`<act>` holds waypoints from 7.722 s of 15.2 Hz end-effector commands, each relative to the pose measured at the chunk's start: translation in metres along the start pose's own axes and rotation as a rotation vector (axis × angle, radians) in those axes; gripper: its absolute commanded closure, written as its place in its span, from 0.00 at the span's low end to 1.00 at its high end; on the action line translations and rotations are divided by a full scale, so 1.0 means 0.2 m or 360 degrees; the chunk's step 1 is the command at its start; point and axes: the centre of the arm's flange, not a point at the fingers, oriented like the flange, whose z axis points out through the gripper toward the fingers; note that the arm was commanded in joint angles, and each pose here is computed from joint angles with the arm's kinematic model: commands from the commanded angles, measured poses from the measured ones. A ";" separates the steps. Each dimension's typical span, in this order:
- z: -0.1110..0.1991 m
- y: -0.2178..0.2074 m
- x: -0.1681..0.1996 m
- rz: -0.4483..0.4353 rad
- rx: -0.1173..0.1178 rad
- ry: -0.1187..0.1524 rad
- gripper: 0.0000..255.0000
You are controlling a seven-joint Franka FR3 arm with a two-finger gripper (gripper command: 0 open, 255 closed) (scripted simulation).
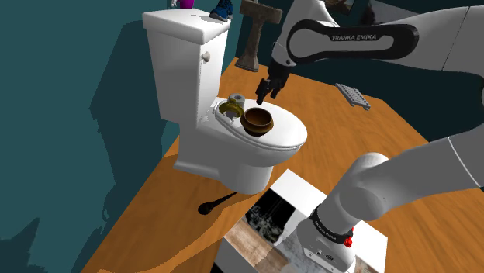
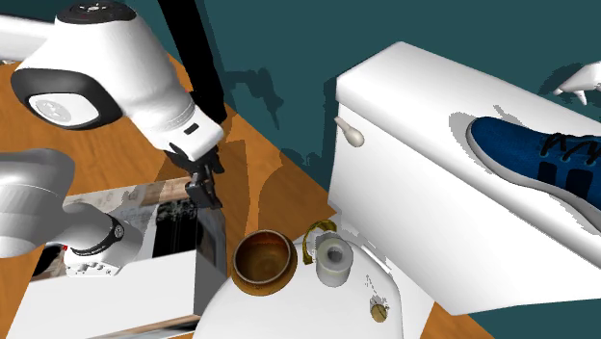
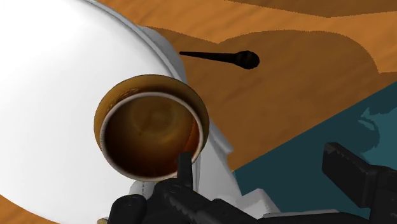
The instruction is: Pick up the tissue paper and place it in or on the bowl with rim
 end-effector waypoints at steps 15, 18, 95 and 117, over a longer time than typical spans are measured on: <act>0.61 0.45 0.68 -0.0107 -0.0080 0.0020 0.00; 0.73 0.53 0.82 -0.0127 -0.0095 0.0024 0.00; 0.77 0.65 0.96 -0.0547 -0.0034 -0.0018 0.00; 1.00 0.64 0.90 -0.0621 -0.0058 0.0012 1.00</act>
